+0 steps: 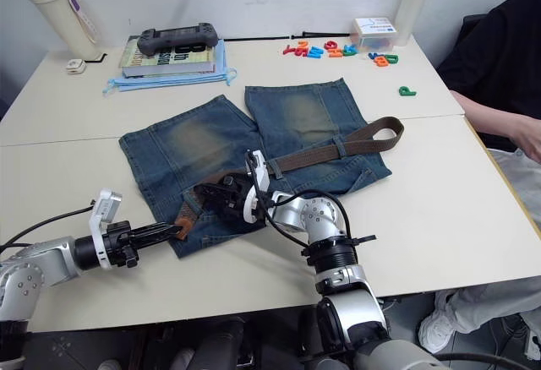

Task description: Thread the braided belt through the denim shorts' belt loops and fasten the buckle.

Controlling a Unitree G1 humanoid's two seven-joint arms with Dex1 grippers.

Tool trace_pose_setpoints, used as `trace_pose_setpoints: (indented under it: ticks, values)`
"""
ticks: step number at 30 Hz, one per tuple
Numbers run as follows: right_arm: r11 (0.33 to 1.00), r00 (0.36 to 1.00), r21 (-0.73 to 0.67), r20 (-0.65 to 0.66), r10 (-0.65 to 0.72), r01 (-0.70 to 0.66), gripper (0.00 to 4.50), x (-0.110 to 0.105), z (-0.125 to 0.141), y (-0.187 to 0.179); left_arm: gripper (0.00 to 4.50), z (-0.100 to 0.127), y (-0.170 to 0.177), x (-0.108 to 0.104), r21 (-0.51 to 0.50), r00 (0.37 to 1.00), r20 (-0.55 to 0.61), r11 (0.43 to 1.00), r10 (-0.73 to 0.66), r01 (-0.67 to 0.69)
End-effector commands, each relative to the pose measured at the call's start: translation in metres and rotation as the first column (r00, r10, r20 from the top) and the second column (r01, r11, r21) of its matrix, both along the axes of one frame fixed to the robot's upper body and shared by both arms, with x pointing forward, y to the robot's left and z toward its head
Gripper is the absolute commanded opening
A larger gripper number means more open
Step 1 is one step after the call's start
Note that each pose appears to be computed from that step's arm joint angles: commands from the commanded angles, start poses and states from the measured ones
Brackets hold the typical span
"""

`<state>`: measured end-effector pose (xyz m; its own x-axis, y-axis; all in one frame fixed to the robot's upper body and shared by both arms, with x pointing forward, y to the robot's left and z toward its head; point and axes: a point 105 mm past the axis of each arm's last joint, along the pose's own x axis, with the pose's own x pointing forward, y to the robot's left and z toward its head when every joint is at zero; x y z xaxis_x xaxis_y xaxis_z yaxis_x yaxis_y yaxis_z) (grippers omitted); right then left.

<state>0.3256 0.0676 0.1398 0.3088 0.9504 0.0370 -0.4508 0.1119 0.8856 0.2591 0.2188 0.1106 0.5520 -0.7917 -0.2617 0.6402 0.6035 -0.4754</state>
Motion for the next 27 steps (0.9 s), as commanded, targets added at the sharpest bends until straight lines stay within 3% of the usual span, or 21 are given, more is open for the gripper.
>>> trace_pose_setpoints:
  ticks: [1,9,12,19,27]
  values:
    - [0.998,0.999,0.048,0.004,0.041,-0.041,0.00,-0.010,0.012,0.022,0.05,-0.003,0.003,-0.001,-0.002,1.000,-0.017,1.000,0.012,-0.012]
    - [1.000,0.999,0.014,0.034,0.022,-0.022,0.00,-0.009,0.010,0.019,0.05,-0.003,0.009,0.004,-0.010,1.000,-0.010,1.000,0.029,-0.029]
    - [1.000,0.998,0.012,0.060,0.005,-0.006,1.11,-0.008,0.015,0.015,0.00,-0.003,0.010,0.005,-0.008,1.000,-0.004,0.999,0.031,-0.031]
    - [0.995,0.986,-0.057,0.148,-0.076,0.085,4.46,-0.007,0.024,-0.016,0.00,-0.004,0.011,0.007,-0.015,1.000,-0.002,0.999,0.031,-0.031]
    - [0.946,0.921,-0.230,0.366,-0.133,0.228,4.46,-0.029,0.031,-0.072,0.00,-0.005,0.009,0.006,-0.035,1.000,0.000,0.999,0.028,-0.028]
